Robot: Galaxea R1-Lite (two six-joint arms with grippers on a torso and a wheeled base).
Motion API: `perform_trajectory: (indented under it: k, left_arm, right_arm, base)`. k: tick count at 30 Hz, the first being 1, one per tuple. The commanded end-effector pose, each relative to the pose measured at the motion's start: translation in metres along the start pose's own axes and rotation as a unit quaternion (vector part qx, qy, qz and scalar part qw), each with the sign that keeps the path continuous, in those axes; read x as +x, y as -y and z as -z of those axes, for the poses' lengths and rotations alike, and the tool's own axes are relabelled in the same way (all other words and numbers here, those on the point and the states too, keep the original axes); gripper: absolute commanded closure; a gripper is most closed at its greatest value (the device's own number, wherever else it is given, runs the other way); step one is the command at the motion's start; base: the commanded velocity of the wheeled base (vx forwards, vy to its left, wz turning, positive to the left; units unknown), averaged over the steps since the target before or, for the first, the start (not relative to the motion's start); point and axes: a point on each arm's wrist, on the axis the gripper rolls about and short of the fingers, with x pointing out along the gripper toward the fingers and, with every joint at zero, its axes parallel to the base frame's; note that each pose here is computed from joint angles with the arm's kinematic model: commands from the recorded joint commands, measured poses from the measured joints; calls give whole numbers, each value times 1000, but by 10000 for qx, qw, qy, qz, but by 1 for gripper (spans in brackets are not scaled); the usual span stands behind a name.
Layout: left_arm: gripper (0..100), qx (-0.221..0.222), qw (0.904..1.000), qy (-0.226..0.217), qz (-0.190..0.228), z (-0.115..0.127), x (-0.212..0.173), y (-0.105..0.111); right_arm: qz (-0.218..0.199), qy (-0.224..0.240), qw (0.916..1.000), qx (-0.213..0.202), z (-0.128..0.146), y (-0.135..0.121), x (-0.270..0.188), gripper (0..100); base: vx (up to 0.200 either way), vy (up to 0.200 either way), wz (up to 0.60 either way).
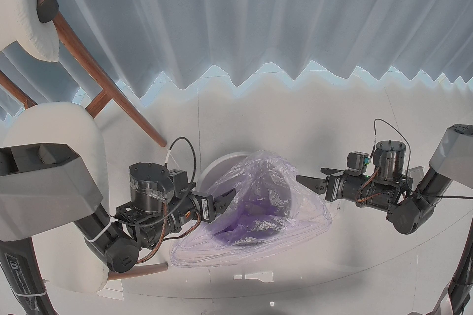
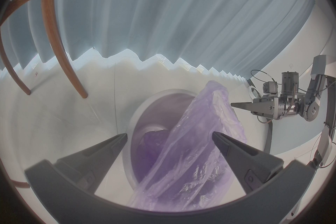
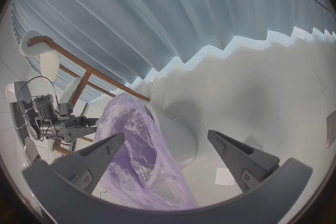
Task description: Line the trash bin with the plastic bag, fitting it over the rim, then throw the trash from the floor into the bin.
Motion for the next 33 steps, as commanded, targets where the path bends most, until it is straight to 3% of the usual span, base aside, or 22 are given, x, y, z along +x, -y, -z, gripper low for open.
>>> perform_trajectory:
  k: [1,5,6,10,11,19,26,33]
  left_arm:
    - [0,33,10000,-86,-17,9,10,-1]
    - [0,58,9999,42,74,8,15,5]
    - [100,63,9999,39,88,8,15,6]
    - [100,71,9999,9,81,11,17,5]
    - [100,63,9999,24,84,11,17,5]
    - [100,21,9995,329,-35,-7,7,3]
    - [100,-117,9982,369,-461,-10,-2,-19]
    - [100,-662,9954,450,-524,-15,7,-25]
  right_arm:
    - [56,-204,9997,81,15,9,12,0]
    - [46,-186,9998,67,21,11,17,0]
    - [42,-172,9998,62,21,11,18,0]
    - [25,-194,9998,60,24,13,24,0]
    - [25,-194,9998,60,25,14,25,100]
    - [33,65,10000,22,13,15,22,100]
    - [138,331,9994,2,2,26,28,100]
    - [112,571,9983,101,-10,32,43,100]
  base:
    - [0,0,0]
    - [0,0,0]
    - [0,0,0]
    - [0,0,0]
    - [0,0,0]
    - [0,0,0]
    - [0,0,0]
    - [0,0,0]
